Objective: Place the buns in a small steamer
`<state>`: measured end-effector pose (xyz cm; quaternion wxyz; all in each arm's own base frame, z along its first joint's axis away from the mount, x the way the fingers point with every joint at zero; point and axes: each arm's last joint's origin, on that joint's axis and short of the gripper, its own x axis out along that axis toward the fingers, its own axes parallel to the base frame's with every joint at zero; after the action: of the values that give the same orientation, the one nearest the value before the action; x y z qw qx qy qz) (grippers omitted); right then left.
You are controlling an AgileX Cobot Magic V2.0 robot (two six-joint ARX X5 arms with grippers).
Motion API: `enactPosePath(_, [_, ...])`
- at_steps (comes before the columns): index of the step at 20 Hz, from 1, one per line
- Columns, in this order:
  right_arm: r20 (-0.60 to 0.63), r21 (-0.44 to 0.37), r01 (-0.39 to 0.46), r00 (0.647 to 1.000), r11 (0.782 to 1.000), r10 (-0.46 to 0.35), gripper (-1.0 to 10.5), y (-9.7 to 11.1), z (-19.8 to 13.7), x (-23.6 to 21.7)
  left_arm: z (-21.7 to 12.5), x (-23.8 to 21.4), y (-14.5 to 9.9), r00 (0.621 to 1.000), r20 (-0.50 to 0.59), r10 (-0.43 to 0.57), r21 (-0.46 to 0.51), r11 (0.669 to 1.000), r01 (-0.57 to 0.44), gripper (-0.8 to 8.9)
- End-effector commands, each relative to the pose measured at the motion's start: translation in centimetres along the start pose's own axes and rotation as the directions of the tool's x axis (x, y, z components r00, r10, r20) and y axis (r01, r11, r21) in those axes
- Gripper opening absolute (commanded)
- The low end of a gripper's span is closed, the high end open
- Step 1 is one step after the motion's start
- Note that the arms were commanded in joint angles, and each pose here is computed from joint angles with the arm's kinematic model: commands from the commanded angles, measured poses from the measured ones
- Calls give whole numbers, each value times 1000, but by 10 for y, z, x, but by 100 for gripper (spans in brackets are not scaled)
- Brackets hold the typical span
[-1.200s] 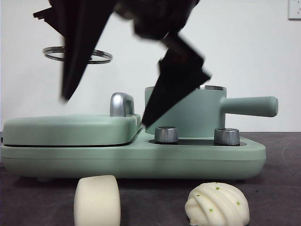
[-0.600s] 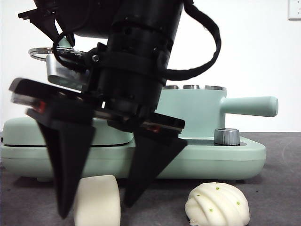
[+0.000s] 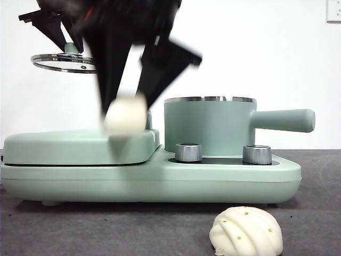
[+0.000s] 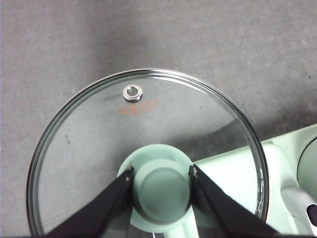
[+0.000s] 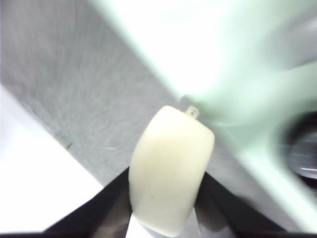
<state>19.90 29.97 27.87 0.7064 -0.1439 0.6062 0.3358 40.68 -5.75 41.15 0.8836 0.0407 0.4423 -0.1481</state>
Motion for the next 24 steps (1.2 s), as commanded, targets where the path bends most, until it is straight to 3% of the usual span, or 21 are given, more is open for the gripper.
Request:
enactPosePath(1, [84, -20, 2, 996, 1000, -1, 165, -13, 21, -41, 5, -15, -2, 998, 69, 7, -3, 1000, -7, 119])
enactPosePath(4, [202, 40, 18, 979, 999, -25, 165, -48, 39, -82, 5, -15, -2, 998, 69, 7, -3, 1000, -7, 119])
enactPosePath(7, [236, 125, 43, 969, 991, -72, 166, -88, 51, -100, 5, -15, -2, 998, 69, 7, -4, 1000, -7, 119])
enactPosePath(12, [186, 192, 72, 977, 979, -108, 167, -134, 69, -77, 5, -15, -2, 998, 69, 7, -3, 1000, -7, 119])
enactPosePath(16, [107, 206, 85, 988, 975, -108, 167, -154, 80, -42, 5, -15, -2, 997, 71, 7, -4, 1000, -7, 119])
enactPosePath(24, [13, 191, 72, 997, 979, -76, 196, -164, 87, -5, 5, -15, -2, 997, 72, 8, -6, 1000, -7, 119])
